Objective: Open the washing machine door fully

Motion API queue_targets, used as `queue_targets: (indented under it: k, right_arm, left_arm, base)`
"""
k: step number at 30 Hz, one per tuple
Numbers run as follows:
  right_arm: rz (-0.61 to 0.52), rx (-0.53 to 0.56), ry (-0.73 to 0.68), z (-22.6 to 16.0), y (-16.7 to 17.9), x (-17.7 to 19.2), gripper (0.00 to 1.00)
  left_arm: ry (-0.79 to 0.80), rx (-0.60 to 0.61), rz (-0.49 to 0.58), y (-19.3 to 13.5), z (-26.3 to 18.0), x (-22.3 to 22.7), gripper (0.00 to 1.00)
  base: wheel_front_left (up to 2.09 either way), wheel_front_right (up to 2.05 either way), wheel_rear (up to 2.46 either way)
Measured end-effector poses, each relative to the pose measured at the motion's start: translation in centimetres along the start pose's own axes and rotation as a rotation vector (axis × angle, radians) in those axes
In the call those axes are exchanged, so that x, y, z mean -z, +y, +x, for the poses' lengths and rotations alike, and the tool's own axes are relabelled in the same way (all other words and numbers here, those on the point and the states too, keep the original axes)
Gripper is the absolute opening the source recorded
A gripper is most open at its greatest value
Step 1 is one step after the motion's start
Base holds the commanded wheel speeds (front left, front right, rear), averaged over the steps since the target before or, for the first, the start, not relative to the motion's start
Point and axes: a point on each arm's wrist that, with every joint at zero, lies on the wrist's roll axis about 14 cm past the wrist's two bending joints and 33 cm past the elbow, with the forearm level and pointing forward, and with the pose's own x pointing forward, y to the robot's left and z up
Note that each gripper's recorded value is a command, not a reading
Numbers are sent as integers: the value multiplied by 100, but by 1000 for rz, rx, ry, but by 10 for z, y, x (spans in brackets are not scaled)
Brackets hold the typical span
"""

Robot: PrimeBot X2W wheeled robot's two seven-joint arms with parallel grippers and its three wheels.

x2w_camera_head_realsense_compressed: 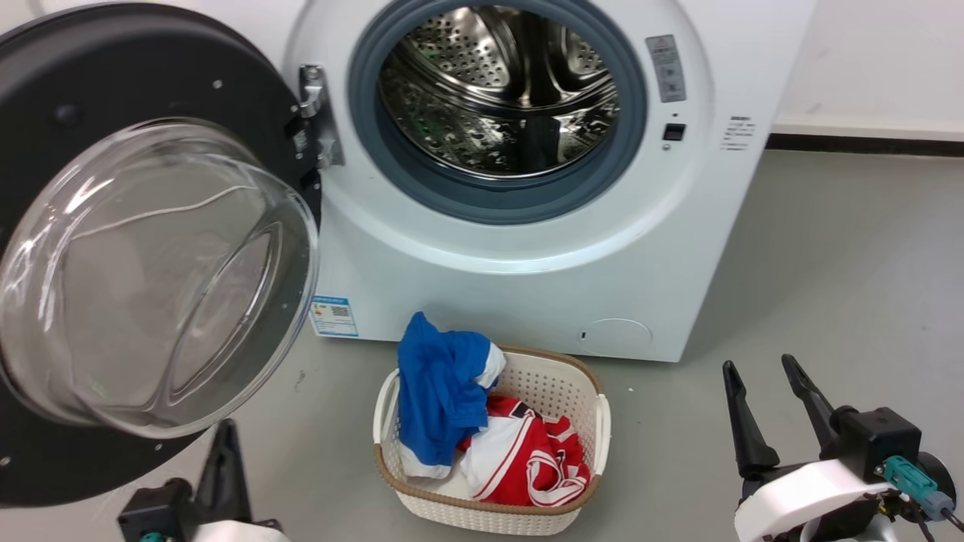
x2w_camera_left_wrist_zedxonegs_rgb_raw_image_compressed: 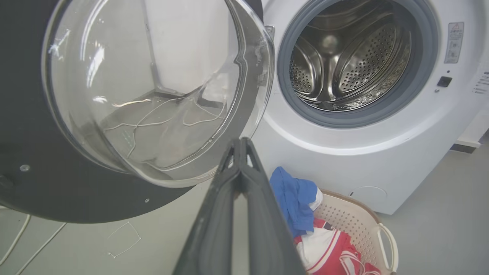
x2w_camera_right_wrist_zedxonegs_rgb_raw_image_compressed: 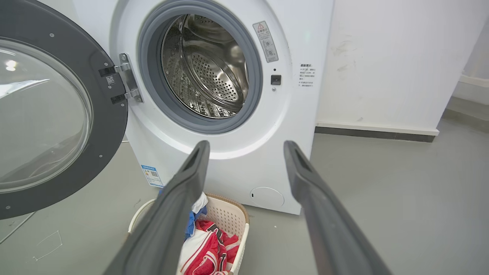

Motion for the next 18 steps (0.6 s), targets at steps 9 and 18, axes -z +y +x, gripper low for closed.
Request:
queue_targets:
  k: [9, 18]
  right_arm:
    - [-1, 84, 7, -19, -24, 2, 100]
    - [3, 164, 5, -41, -45, 2, 100]
  left_arm:
    - [-12, 254, -25, -78, 23, -7, 85]
    - [-9, 329, 14, -108, 35, -5, 100]
  base:
    - [0, 0, 0]
    - [0, 0, 0]
